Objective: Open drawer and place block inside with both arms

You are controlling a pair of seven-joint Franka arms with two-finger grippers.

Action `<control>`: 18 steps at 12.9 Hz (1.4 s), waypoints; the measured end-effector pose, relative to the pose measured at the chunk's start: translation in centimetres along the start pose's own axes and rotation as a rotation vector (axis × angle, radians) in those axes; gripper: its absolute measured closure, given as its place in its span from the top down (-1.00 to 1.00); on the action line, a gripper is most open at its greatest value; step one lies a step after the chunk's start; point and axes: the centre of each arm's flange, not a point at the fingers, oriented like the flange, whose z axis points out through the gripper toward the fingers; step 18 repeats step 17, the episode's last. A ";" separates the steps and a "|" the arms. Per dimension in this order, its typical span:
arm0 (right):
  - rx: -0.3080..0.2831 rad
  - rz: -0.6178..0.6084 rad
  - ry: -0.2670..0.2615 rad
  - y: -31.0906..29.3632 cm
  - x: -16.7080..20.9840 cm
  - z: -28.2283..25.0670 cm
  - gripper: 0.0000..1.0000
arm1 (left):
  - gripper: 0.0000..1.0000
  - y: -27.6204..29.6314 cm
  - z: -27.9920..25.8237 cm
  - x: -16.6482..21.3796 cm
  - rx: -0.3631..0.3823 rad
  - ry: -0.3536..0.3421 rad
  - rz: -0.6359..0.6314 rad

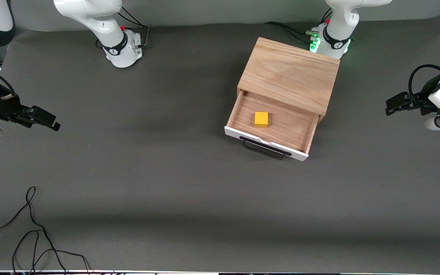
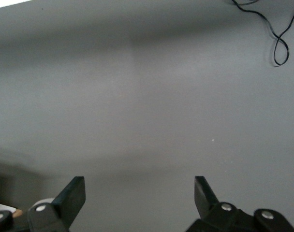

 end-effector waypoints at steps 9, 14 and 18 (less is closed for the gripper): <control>-0.046 -0.056 -0.058 -0.5 -0.7 0.8 1.00 | 1.00 0.0 0.0 0.0 0.000 0.000 0.000; -0.050 -0.061 -0.060 -0.6 -0.8 0.9 1.00 | 1.00 0.0 0.0 0.0 0.000 -0.001 0.000; -0.050 -0.062 -0.061 -0.6 -0.8 0.9 1.00 | 1.00 0.0 0.0 0.0 0.000 -0.001 0.000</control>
